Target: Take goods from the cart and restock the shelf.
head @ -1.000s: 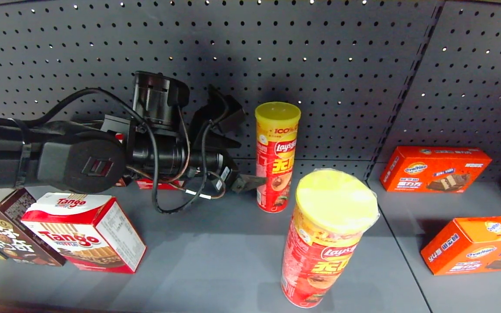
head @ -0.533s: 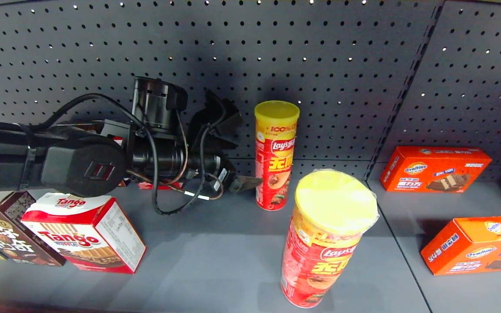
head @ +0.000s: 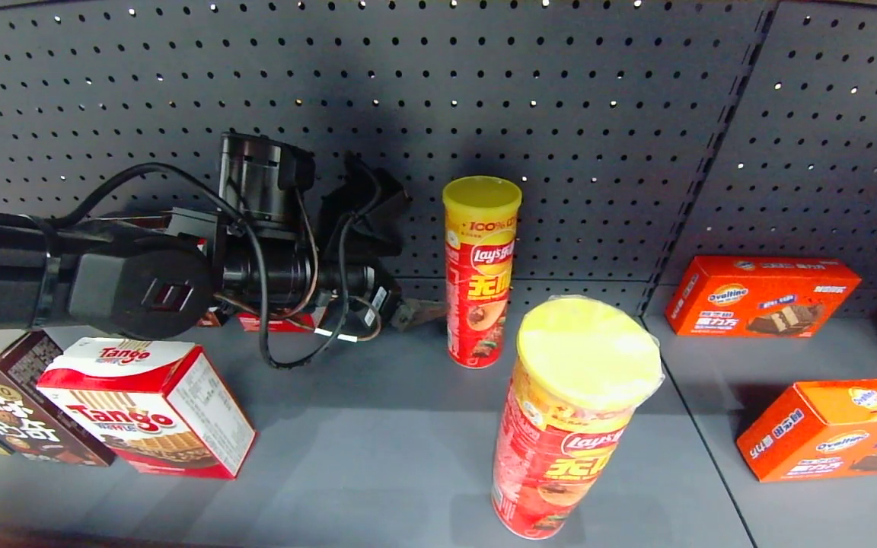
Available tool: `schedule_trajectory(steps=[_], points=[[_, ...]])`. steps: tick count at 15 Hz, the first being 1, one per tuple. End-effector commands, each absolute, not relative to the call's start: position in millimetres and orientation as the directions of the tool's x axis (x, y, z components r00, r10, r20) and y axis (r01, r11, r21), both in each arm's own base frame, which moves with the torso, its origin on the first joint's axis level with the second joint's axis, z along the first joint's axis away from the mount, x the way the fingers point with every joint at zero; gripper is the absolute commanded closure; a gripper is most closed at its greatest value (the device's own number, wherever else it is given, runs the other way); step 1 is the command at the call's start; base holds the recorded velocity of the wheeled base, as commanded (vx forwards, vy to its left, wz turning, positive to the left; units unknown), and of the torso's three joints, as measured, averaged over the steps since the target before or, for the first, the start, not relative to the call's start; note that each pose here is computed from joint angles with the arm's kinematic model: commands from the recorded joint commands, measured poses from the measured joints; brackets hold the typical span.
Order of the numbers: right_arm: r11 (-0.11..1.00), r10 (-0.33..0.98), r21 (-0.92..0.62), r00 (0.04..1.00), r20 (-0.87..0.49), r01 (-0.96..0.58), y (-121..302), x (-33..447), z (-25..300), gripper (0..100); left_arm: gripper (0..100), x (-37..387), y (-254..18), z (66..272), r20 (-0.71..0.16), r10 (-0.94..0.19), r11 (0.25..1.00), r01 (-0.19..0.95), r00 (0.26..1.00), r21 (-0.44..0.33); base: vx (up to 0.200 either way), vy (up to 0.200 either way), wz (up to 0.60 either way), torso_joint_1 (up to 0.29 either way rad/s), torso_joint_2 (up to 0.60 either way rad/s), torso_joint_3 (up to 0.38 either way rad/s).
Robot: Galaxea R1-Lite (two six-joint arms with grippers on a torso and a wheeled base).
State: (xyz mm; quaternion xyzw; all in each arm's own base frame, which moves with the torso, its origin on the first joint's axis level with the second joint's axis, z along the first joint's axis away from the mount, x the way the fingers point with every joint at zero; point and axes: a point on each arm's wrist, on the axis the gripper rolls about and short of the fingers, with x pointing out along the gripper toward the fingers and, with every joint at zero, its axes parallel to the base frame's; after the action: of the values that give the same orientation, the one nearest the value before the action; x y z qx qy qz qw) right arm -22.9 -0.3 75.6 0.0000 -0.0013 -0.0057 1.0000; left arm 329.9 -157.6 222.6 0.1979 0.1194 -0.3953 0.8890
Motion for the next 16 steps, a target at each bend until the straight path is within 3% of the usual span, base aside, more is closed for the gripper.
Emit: schedule_trajectory(steps=[1, 4, 8, 10, 11, 13, 16], points=[[1.0, -0.011, 0.0, 1.0, 0.002, 0.011, -0.3, -22.8, 75.6, 0, 0, 330.9, -157.1, 222.0, -0.367, -0.653, 0.613, 0.747, 0.662, 0.257, 0.0, 0.0, 0.0, 0.0, 0.0, 0.0], [1.0, -0.011, 0.0, 1.0, 0.002, 0.011, -0.3, -22.8, 75.6, 0, 0, 329.1, -156.9, 224.5, -0.361, -0.656, 0.611, 0.747, 0.663, 0.262, 0.0, 0.0, 0.0, 0.0, 0.0, 0.0], [1.0, -0.011, 0.0, 1.0, 0.002, 0.011, -0.3, -22.8, 75.6, 0, 0, 288.4, -137.2, 275.6, -0.239, -0.648, 0.658, 0.689, 0.723, 0.304, 0.0, 0.0, 0.0, 0.0, 0.0, 0.0], [1.0, -0.011, 0.0, 1.0, 0.002, 0.011, -0.3, -22.8, 75.6, 0, 0, 282.3, -134.4, 278.0, -0.234, -0.647, 0.659, 0.687, 0.726, 0.307, 0.0, 0.0, 0.0, 0.0, 0.0, 0.0], [1.0, -0.011, 0.0, 1.0, 0.002, 0.011, -0.3, -22.8, 75.6, 0, 0, 240.7, -114.0, 294.1, -0.183, -0.624, 0.69, 0.645, 0.76, 0.329, 0.0, 0.0, 0.0, 0.0, 0.0, 0.0], [1.0, -0.011, 0.0, 1.0, 0.002, 0.011, -0.3, -22.8, 75.6, 0, 0, 211.7, -100.2, 307.0, -0.131, -0.602, 0.715, 0.605, 0.788, 0.351, 0.0, 0.0, 0.0, 0.0, 0.0, 0.0], [1.0, -0.011, 0.0, 1.0, 0.002, 0.011, -0.3, -22.8, 75.6, 0, 0, 171.3, -82.3, 295.6, -0.13, -0.557, 0.744, 0.562, 0.82, 0.362, 0.0, 0.0, 0.0, 0.0, 0.0, 0.0]])
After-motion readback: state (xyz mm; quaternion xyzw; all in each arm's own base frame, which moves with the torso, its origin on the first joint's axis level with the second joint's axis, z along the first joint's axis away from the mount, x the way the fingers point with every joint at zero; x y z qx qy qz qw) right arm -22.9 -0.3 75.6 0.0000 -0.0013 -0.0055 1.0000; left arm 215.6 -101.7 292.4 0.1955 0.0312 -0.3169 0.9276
